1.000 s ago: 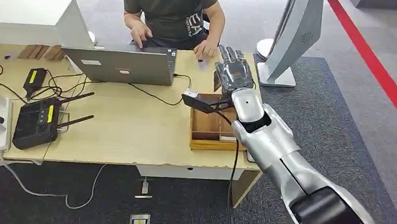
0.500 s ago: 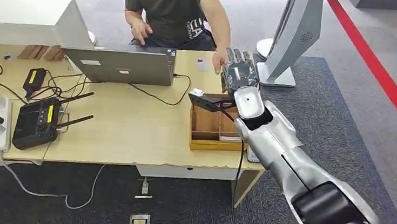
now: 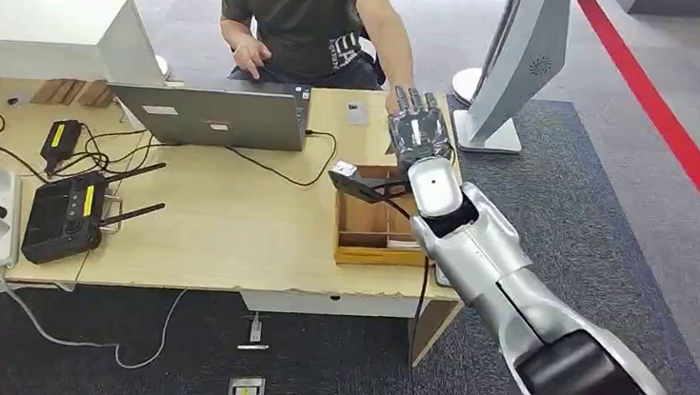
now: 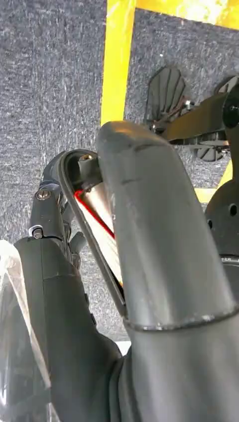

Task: Pass the card to the sensor for recognition and then transmit it.

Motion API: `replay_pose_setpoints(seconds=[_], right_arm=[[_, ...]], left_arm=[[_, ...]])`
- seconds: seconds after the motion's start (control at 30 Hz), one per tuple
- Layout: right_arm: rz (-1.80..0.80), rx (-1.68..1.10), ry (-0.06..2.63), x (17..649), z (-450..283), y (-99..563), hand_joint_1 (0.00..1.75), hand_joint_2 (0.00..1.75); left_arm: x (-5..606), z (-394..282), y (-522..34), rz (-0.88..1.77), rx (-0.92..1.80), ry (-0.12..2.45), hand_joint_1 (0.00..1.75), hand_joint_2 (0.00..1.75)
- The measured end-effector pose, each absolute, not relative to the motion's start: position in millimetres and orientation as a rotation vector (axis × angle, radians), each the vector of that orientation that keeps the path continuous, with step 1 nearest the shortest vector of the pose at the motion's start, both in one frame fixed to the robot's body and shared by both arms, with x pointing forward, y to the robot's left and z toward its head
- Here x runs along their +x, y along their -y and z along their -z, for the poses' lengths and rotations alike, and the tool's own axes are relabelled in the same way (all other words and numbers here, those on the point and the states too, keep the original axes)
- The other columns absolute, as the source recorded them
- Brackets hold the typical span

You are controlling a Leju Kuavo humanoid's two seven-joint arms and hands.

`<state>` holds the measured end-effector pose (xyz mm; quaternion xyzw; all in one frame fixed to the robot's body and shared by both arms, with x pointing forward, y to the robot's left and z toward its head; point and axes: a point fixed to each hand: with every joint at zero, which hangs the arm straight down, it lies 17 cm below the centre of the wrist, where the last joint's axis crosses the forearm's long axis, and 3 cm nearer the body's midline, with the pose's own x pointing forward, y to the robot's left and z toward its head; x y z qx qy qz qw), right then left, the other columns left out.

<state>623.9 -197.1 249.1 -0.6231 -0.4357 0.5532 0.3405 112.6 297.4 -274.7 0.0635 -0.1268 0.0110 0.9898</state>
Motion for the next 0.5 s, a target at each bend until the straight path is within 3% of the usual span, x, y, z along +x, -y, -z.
replay_pose_setpoints(seconds=[0.33, 0.5], right_arm=[[-1.440, -1.706, 1.137, 618, -257, 212, 0.00, 0.00], [-1.375, -1.704, 1.041, 621, -260, 264, 0.00, 0.00]], left_arm=[[109, 276, -296, -0.032, 0.128, 0.238, 0.00, 0.00], [109, 275, -294, -0.024, 0.116, 0.242, 0.00, 0.00]])
